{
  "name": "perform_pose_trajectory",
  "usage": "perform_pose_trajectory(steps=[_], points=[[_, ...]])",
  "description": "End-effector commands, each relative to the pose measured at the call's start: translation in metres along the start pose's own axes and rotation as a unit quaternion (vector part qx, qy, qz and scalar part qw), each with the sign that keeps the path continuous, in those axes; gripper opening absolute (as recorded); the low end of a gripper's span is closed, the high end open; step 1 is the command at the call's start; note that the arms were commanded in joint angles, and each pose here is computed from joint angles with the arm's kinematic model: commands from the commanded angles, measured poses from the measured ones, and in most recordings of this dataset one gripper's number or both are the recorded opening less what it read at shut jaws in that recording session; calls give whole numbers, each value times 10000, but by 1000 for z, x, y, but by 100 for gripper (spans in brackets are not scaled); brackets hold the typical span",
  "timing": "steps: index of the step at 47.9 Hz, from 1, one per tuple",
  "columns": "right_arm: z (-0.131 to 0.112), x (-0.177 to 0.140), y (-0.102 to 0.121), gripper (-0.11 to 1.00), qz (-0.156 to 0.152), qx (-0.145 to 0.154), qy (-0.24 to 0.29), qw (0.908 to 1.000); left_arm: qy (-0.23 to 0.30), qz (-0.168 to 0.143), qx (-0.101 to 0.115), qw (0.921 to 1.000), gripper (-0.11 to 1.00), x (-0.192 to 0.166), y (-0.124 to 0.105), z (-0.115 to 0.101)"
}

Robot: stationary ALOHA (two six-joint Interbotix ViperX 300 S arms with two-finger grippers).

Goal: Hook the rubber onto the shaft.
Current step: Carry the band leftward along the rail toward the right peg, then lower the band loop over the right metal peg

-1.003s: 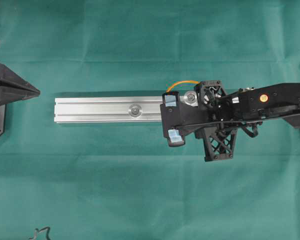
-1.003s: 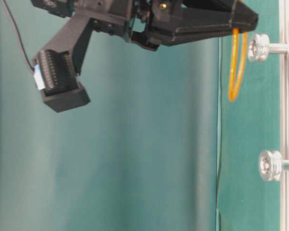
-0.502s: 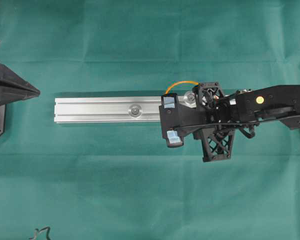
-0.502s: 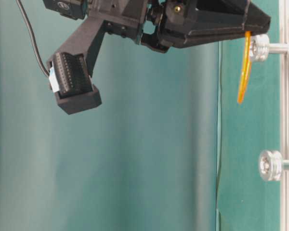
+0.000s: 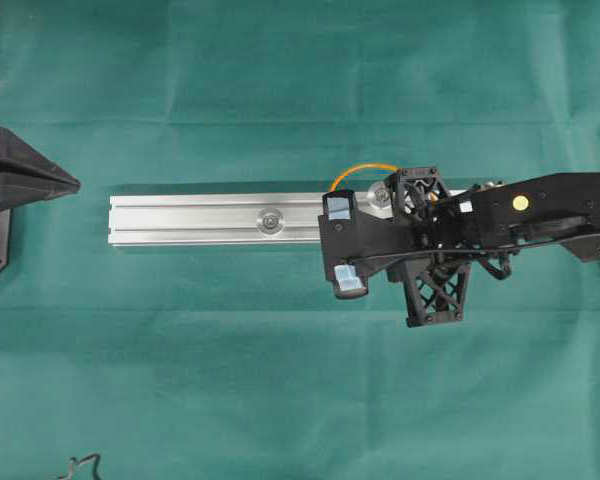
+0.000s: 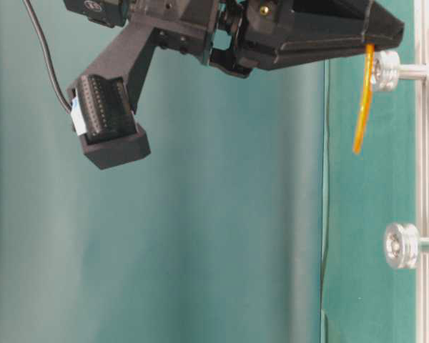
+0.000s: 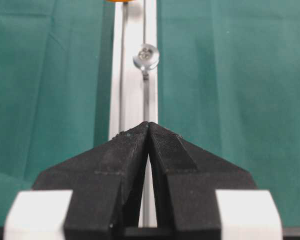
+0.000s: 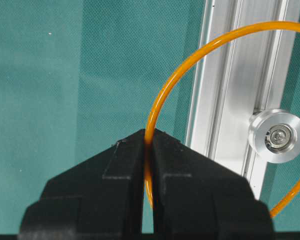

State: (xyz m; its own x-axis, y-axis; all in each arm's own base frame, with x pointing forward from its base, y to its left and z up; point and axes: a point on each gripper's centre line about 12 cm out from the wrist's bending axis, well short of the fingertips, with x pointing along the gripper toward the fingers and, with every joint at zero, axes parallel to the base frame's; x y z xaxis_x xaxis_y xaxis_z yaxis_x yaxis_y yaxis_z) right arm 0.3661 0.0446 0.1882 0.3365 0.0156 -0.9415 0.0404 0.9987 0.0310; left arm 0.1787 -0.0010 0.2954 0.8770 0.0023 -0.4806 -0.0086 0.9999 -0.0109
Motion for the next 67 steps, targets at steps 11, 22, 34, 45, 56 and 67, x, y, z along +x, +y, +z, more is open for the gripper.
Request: perform_pose_trajectory(steps=[11, 22, 34, 45, 56, 67], points=[[7, -10, 10, 5, 90, -71, -181, 9998, -123, 12, 15, 9999, 2, -2, 0, 10], [7, -11, 17, 5, 132, -151, -199, 9996, -123, 18, 12, 9999, 2, -2, 1, 10], [12, -15, 22, 5, 164, -191, -272, 9993, -131, 18, 4, 9999, 2, -2, 1, 10], [12, -16, 26, 5, 187, -248, -278, 9991, -123, 18, 4, 9999, 2, -2, 1, 10], [10, -17, 32, 5, 224, -104, -269, 9993, -131, 18, 4, 9999, 2, -2, 1, 10], [9, -17, 42, 5, 279, -110, -290, 9991, -123, 18, 12, 9999, 2, -2, 1, 10]])
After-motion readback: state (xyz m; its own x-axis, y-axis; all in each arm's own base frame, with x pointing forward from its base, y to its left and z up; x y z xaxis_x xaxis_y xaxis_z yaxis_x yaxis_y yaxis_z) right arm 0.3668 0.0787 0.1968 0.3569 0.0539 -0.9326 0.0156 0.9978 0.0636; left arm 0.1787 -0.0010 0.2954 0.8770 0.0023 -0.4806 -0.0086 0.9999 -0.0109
